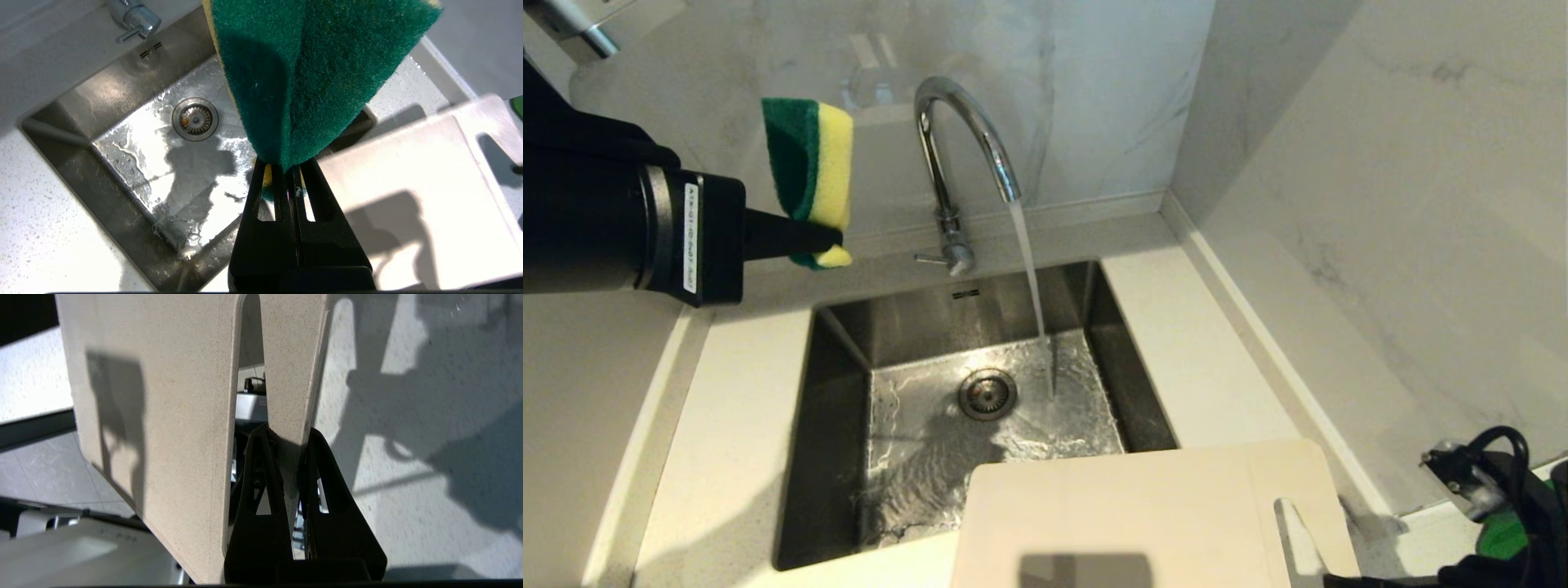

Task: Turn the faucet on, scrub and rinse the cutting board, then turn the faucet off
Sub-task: Put down the cutting board

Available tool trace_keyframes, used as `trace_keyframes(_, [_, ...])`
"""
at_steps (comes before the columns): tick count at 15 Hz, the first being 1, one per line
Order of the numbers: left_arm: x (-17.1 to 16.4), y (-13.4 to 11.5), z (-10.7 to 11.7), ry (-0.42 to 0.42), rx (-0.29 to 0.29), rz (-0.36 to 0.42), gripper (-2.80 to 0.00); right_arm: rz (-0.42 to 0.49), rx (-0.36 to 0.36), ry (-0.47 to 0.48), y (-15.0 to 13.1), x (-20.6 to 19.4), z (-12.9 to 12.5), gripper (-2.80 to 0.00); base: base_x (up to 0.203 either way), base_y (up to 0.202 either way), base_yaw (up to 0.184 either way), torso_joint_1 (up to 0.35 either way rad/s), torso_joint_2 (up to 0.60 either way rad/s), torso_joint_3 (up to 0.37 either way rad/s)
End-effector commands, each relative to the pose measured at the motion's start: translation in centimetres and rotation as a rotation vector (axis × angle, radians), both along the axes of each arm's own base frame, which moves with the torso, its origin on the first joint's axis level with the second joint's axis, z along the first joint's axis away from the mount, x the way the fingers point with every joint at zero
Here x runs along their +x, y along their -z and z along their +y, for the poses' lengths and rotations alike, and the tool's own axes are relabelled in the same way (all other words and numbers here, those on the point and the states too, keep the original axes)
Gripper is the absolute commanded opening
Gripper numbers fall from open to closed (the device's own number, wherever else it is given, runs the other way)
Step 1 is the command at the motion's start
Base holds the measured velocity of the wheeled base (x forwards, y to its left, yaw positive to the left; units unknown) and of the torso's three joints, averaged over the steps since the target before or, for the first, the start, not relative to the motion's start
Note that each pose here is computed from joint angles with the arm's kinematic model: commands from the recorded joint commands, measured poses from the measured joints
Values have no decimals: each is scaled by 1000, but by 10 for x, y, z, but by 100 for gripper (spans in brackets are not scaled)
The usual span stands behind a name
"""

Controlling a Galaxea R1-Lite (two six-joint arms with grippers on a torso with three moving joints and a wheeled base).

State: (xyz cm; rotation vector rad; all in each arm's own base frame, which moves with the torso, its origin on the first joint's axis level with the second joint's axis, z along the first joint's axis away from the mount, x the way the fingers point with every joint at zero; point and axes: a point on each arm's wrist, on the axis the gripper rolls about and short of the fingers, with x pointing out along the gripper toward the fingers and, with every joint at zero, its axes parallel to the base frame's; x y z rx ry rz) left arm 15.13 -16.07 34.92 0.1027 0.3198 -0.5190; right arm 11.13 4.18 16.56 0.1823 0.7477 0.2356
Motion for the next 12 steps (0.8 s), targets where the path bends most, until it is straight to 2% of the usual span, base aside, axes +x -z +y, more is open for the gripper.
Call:
trace_keyframes(1, [-1,7,1,-4,14,19,-280,108,-31,3,17,20,7,-280,0,0,0,0,0,0])
trace_keyframes(4, [-2,9,3,-7,13,26,-280,176,-50,33,29,33,7,-280,0,0,0,0,0,0])
trace_keyframes(6, [0,10,1,-9,12,29,-280,180,-41,71,37,48,6,-280,0,0,0,0,0,0])
trace_keyframes(9, [0,12,1,-9,17,33,-280,124,-7,186,45,81,-11,-280,0,0,0,0,0,0])
trace_keyframes(12, [0,12,1,-9,19,35,-280,86,-23,169,46,90,-16,-280,0,0,0,0,0,0])
